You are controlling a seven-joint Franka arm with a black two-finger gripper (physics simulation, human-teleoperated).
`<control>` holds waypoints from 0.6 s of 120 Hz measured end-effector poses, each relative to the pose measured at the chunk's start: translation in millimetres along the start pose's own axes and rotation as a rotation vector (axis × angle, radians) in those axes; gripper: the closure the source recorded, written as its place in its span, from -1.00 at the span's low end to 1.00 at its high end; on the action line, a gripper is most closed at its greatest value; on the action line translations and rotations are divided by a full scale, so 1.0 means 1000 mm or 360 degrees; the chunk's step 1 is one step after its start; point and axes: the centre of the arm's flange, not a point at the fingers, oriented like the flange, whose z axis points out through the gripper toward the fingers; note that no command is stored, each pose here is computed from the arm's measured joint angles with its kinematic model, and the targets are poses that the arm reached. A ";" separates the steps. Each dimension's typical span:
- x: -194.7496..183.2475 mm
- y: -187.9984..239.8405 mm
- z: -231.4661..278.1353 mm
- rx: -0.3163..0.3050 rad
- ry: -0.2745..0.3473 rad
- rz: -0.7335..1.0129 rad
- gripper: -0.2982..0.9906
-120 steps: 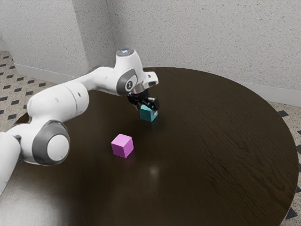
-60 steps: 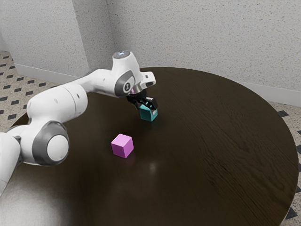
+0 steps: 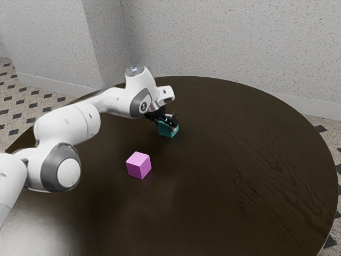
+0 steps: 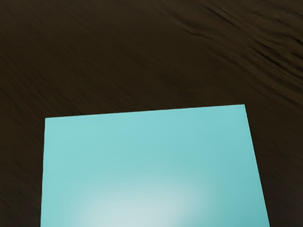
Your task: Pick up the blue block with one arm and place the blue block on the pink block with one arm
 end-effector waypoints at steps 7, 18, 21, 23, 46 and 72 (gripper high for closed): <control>0.001 0.000 0.001 -0.0005 0.0027 -0.0004 -0.54; 0.002 -0.001 0.002 -0.0010 0.0058 -0.0007 -0.54; 0.002 -0.001 0.003 -0.0011 0.0064 -0.0007 -0.54; 0.002 -0.001 0.003 -0.0011 0.0069 -0.0007 -0.54; 0.001 -0.003 0.007 -0.0012 0.0092 -0.0007 -0.27; 0.003 -0.003 0.004 0.0002 0.0108 -0.0007 0.02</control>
